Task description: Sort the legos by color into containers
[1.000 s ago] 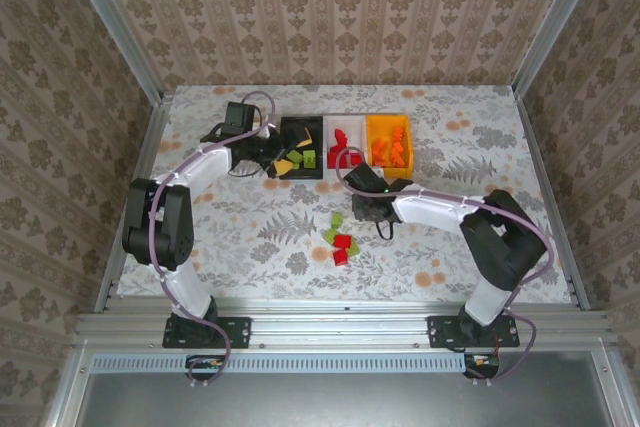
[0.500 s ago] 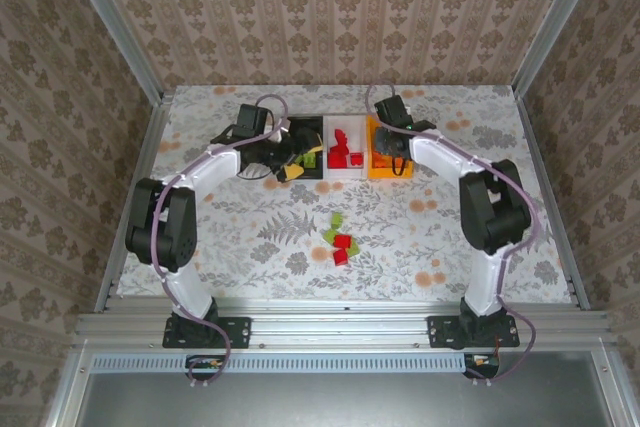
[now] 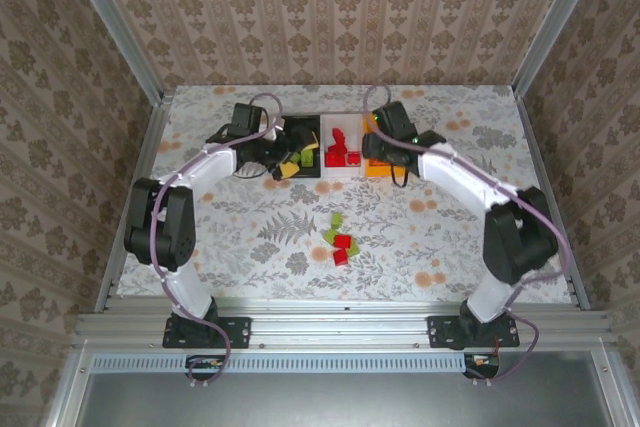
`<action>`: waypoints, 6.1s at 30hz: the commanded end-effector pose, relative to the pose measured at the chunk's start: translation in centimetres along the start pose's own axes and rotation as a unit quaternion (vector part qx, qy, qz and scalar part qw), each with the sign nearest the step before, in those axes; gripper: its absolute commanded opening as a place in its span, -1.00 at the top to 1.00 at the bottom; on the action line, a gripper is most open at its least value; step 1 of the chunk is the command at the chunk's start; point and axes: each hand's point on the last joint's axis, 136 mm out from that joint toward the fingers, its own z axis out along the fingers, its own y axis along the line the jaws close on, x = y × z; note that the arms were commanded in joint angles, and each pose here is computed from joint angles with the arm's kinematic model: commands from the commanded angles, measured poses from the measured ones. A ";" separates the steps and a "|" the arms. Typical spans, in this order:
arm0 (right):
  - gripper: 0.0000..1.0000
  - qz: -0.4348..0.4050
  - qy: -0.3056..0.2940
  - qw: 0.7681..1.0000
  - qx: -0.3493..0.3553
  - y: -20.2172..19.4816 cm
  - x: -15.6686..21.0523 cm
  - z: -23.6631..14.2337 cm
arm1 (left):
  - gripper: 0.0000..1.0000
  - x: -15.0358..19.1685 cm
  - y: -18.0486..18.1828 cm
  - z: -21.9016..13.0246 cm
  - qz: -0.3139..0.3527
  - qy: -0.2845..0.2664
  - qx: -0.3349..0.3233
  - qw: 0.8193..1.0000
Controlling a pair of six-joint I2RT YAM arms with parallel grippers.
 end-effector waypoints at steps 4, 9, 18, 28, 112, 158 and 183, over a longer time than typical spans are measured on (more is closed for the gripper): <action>-0.14 -0.084 0.090 0.992 -0.035 5.2 11.6 -1.2 | -1.00 -3.0 0.6 -3.0 -0.010 -0.044 0.003 0.999; -0.22 -0.103 0.150 0.981 -0.063 7.9 16.7 -0.4 | -1.00 -4.7 1.9 -4.4 -0.036 -0.069 0.005 0.997; -0.23 -0.101 0.170 0.978 -0.073 10.5 17.3 2.8 | -0.99 -7.0 4.5 -6.5 -0.066 -0.103 -0.005 0.992; 0.22 -0.100 0.167 0.980 -0.048 10.3 17.6 4.7 | -1.00 -7.1 4.5 -6.5 -0.072 -0.103 0.001 0.992; 0.06 -0.202 0.154 0.967 0.022 6.5 21.6 -0.2 | -1.00 -2.3 1.7 -1.7 -0.066 -0.049 0.032 0.996; -0.24 -0.216 0.160 0.963 0.002 4.4 18.6 -0.8 | -0.99 -3.5 1.6 -2.9 -0.070 -0.060 0.043 0.995; -0.38 -0.242 0.221 0.945 -0.016 5.3 18.1 4.3 | -1.00 -3.1 1.3 -2.2 -0.062 -0.042 0.043 0.996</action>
